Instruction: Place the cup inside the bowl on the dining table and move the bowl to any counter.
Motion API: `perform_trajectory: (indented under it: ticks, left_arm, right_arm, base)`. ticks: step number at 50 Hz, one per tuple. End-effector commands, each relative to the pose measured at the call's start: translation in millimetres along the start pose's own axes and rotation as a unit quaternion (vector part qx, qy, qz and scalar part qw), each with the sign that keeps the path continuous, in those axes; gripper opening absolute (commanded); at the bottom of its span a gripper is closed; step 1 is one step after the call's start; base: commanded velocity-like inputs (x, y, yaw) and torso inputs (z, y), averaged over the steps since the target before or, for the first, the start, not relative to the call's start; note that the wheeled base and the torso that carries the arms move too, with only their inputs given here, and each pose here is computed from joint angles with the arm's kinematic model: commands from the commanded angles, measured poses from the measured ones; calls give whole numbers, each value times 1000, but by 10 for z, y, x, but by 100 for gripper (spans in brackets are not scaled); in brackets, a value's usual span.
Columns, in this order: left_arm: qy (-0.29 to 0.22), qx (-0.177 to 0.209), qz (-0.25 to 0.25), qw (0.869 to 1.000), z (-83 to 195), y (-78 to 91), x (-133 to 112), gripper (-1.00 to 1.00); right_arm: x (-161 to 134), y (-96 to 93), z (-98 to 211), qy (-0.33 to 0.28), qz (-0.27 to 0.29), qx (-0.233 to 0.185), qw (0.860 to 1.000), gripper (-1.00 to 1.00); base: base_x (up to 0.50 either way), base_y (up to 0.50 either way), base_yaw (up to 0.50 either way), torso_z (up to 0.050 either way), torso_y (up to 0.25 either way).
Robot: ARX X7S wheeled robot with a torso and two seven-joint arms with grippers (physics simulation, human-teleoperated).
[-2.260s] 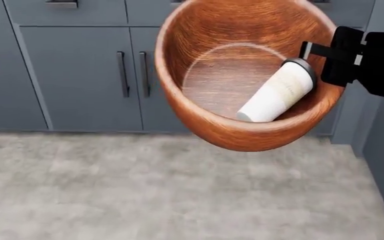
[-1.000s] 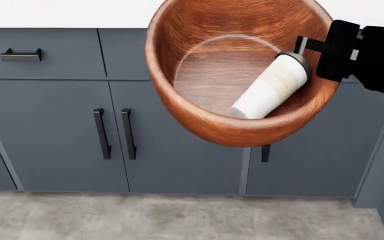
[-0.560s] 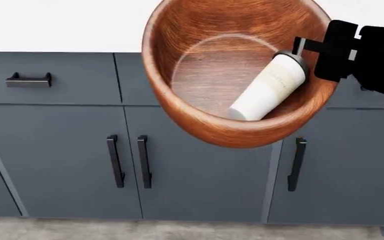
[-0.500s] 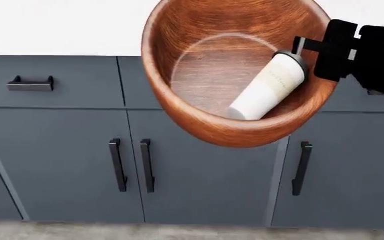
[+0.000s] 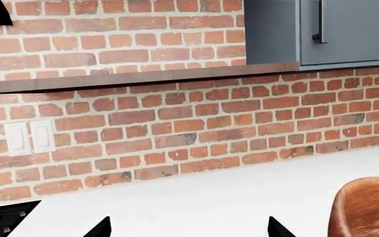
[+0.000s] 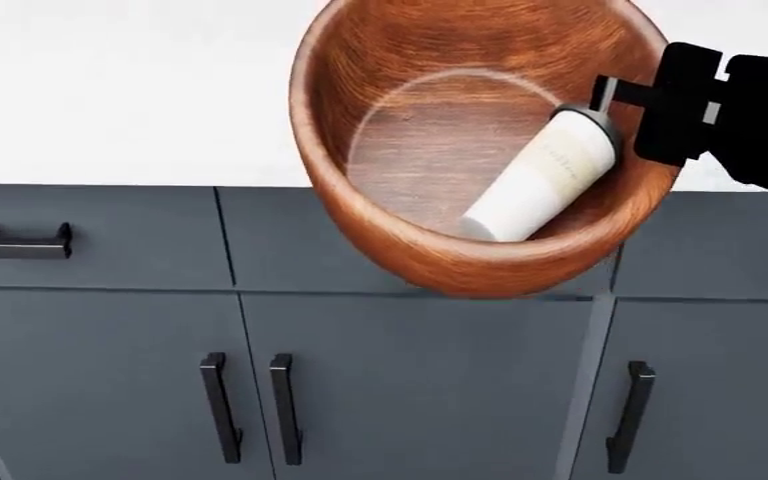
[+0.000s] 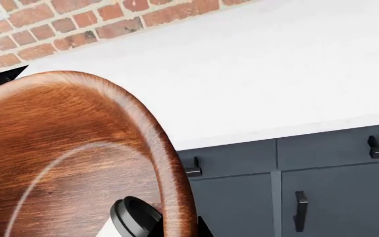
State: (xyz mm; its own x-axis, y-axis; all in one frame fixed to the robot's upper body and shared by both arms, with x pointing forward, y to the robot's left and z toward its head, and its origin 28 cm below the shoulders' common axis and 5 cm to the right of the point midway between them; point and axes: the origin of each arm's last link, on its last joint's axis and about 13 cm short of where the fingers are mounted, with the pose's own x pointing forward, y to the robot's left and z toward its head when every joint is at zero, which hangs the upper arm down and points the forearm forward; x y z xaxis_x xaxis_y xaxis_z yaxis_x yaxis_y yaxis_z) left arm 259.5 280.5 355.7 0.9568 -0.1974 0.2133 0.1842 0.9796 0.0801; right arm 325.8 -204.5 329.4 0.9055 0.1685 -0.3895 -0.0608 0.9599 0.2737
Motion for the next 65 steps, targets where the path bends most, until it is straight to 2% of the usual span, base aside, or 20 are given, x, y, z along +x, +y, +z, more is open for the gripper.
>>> perform_trajectory:
  ticks: [1, 36, 55, 65]
  left_arm:
    - [-4, 1, 2, 1000, 33, 11, -19, 100]
    - [-5, -2, 0, 1000, 9, -4, -9, 100]
    - [-4, -5, 2, 1000, -14, 8, -31, 100]
    - [-4, -3, 3, 1000, -12, 11, -23, 100]
  right_arm:
    - [-45, 26, 60, -14, 10, 0, 1000, -100]
    - [-37, 29, 32, -12, 12, 1, 1000, -100]
    - [-7, 59, 23, -9, 16, 0, 1000, -100]
    - [3, 48, 11, -5, 11, 0, 1000, -100]
  base:
    - [500, -2, 0, 0, 0]
    - [499, -2, 0, 0, 2]
    - [41, 0, 0, 0, 1]
    - [451, -2, 0, 0, 1]
